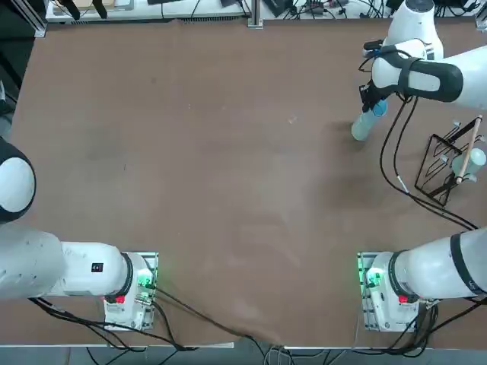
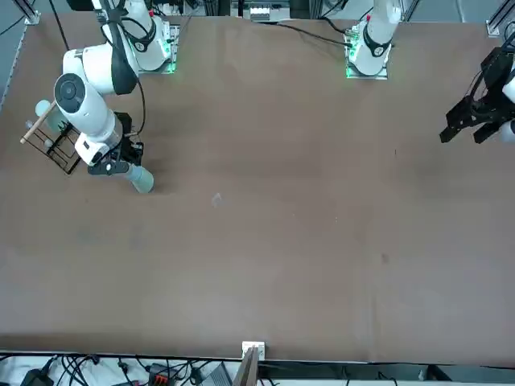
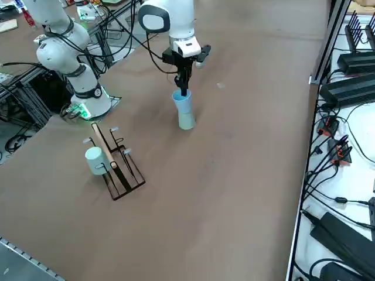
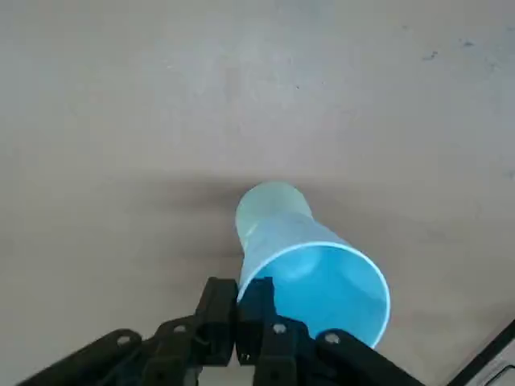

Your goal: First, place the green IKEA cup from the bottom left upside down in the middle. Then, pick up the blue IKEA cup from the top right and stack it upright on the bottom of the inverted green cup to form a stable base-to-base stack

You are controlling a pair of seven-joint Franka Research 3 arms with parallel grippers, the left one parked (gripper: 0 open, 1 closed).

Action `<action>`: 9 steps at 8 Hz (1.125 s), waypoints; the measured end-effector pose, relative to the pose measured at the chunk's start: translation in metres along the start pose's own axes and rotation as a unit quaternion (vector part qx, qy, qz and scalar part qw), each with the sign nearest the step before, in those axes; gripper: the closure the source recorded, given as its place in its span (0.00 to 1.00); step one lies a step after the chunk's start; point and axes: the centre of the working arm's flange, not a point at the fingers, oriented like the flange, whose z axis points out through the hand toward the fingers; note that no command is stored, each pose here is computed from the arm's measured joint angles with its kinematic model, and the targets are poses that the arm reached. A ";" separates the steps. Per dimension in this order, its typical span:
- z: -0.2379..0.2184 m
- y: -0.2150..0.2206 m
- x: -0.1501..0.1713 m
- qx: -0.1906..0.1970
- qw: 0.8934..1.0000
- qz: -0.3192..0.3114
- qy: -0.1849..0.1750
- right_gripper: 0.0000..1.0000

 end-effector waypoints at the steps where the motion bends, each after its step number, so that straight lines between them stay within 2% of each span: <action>1: 0.002 0.000 0.000 0.000 1.000 0.000 -0.001 0.88; 5: 0.006 -0.009 0.000 -0.001 1.000 -0.008 -0.005 0.16; 6: 0.005 -0.012 0.000 -0.001 1.000 -0.012 -0.004 0.01; 9: 0.002 -0.013 0.001 0.000 1.000 -0.013 -0.001 0.00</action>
